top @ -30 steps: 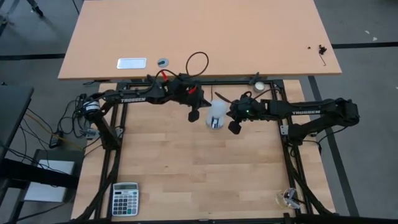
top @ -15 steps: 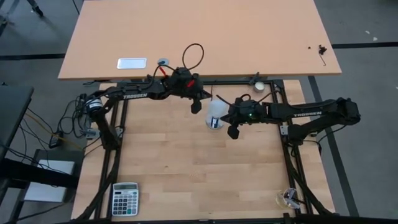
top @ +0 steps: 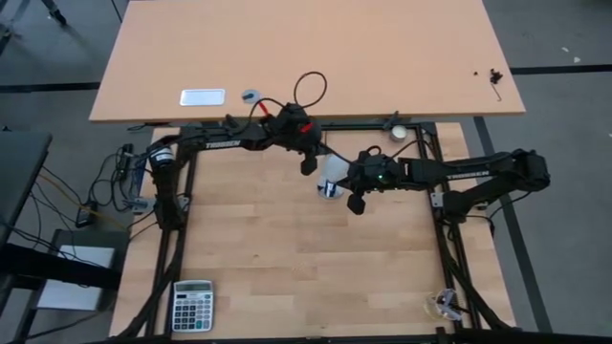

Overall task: Screw lightbulb
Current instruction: Remove the lightbulb from the silver lamp socket

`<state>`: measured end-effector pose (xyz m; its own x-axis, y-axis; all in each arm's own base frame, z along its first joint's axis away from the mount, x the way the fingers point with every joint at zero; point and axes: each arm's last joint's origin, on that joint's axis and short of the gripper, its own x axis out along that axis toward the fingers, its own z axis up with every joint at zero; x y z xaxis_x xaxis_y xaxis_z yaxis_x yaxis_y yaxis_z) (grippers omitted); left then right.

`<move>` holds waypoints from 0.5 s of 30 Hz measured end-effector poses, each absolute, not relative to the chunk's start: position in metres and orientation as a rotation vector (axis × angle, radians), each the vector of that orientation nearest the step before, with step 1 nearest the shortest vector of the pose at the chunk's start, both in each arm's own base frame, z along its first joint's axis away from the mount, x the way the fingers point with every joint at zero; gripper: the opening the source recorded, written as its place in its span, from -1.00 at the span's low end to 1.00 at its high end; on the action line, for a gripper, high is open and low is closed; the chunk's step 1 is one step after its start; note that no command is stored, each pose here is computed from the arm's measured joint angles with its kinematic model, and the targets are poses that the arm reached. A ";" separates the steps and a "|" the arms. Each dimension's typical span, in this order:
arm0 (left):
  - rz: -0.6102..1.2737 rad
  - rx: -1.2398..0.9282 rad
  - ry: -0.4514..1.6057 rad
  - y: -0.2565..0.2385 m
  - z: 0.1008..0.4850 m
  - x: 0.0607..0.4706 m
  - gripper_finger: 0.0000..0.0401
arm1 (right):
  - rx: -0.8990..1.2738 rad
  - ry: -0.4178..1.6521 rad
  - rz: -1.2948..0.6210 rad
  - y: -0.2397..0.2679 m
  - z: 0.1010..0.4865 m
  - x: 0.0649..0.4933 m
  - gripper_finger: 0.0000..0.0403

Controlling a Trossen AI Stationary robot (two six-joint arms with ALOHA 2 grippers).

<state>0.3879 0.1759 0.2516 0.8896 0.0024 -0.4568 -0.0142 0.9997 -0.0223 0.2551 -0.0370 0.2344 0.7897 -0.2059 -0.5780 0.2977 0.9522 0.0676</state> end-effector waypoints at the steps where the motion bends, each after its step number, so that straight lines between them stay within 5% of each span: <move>1: -0.007 -0.027 0.473 0.175 0.251 0.388 -1.00 | 0.159 0.603 -0.274 -0.038 0.234 0.255 -0.96; 15: -0.043 -0.058 0.546 0.171 0.250 0.382 -1.00 | 0.181 0.653 -0.319 -0.049 0.230 0.250 -0.96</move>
